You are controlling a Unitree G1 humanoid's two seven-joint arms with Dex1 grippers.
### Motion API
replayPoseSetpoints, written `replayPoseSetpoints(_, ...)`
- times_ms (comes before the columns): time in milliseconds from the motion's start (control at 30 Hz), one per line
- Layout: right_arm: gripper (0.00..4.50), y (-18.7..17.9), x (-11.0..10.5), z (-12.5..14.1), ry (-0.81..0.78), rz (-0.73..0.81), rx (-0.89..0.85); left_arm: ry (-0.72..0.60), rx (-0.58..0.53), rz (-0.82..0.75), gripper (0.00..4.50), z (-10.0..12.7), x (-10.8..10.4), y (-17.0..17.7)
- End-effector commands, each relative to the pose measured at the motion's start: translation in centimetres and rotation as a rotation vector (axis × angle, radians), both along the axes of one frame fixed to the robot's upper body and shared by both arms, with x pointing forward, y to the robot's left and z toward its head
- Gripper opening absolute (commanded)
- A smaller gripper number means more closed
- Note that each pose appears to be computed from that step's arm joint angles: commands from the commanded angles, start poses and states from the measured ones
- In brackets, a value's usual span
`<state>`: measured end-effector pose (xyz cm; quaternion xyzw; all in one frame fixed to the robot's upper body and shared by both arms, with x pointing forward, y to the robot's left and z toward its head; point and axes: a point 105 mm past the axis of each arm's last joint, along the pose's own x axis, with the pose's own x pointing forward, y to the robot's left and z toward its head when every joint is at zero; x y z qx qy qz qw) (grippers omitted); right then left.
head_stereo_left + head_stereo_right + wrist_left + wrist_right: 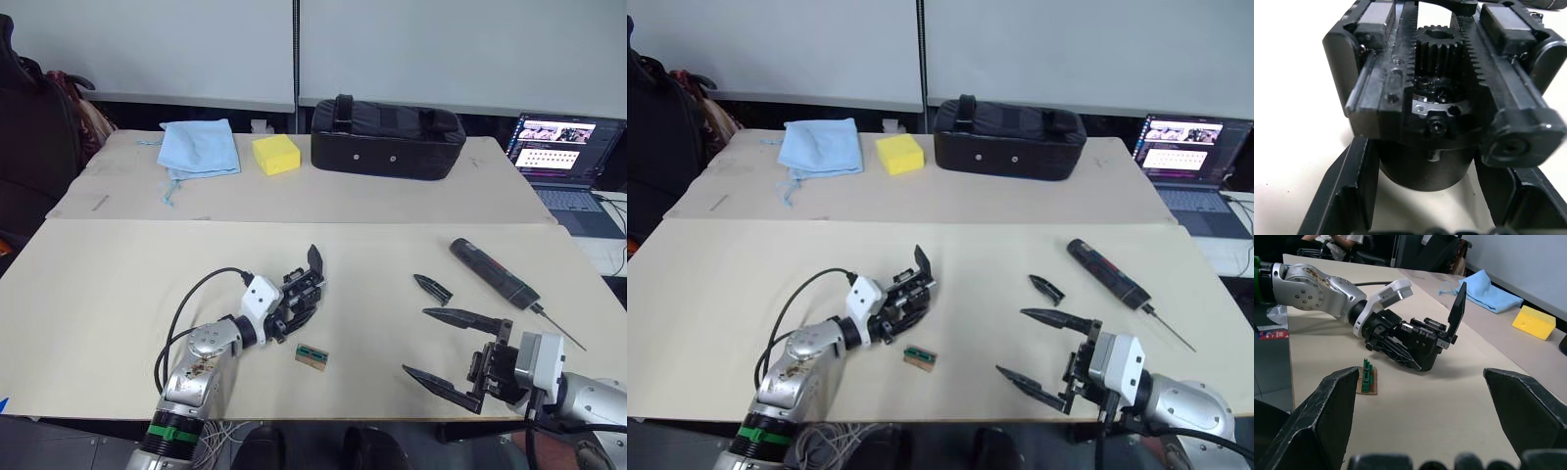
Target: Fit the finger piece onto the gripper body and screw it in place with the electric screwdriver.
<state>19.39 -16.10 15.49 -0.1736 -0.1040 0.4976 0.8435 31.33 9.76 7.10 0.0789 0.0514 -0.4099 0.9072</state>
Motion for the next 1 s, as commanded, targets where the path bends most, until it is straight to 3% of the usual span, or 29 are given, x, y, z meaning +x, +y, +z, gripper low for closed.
replayPoseSetpoints(33, 4.50, 0.0, -0.1, 0.8, -0.047, 0.014, 0.001, -0.039, 0.012, 0.004, 4.24, 0.3, -0.1, 0.8)
replayPoseSetpoints(67, 4.50, 0.1, -0.1, 0.8, -0.047, 0.014, 0.002, -0.013, -0.002, 0.009, 4.48, 0.1, -0.1, 1.1)
replayPoseSetpoints(267, 4.50, 0.4, 0.1, 0.8, -0.051, 0.016, 0.011, -0.005, 0.061, -0.072, 4.48, -0.2, 0.3, 3.4)
replayPoseSetpoints(400, 4.50, 0.5, 0.3, 0.8, -0.053, 0.018, 0.015, 0.019, 0.060, -0.198, 4.48, 0.1, 0.7, 4.4)
replayPoseSetpoints(500, 4.50, 0.6, 0.3, 0.8, -0.053, 0.020, 0.015, 0.006, 0.137, -0.320, 4.48, 0.1, 0.9, 4.6)
replayPoseSetpoints(600, 4.50, 0.6, 0.5, 0.8, -0.053, 0.018, 0.014, -0.005, 0.131, -0.361, 4.48, 0.5, 2.1, 4.1)
replayPoseSetpoints(733, 4.50, 0.6, 0.6, 0.8, -0.059, 0.005, 0.012, -0.015, 0.179, -0.481, 4.48, 0.0, 2.2, 3.0)
replayPoseSetpoints(1000, 4.50, 0.5, 0.3, 1.0, -0.074, -0.028, -0.002, -0.023, 0.174, -0.571, 4.48, 0.2, 3.5, 0.6)
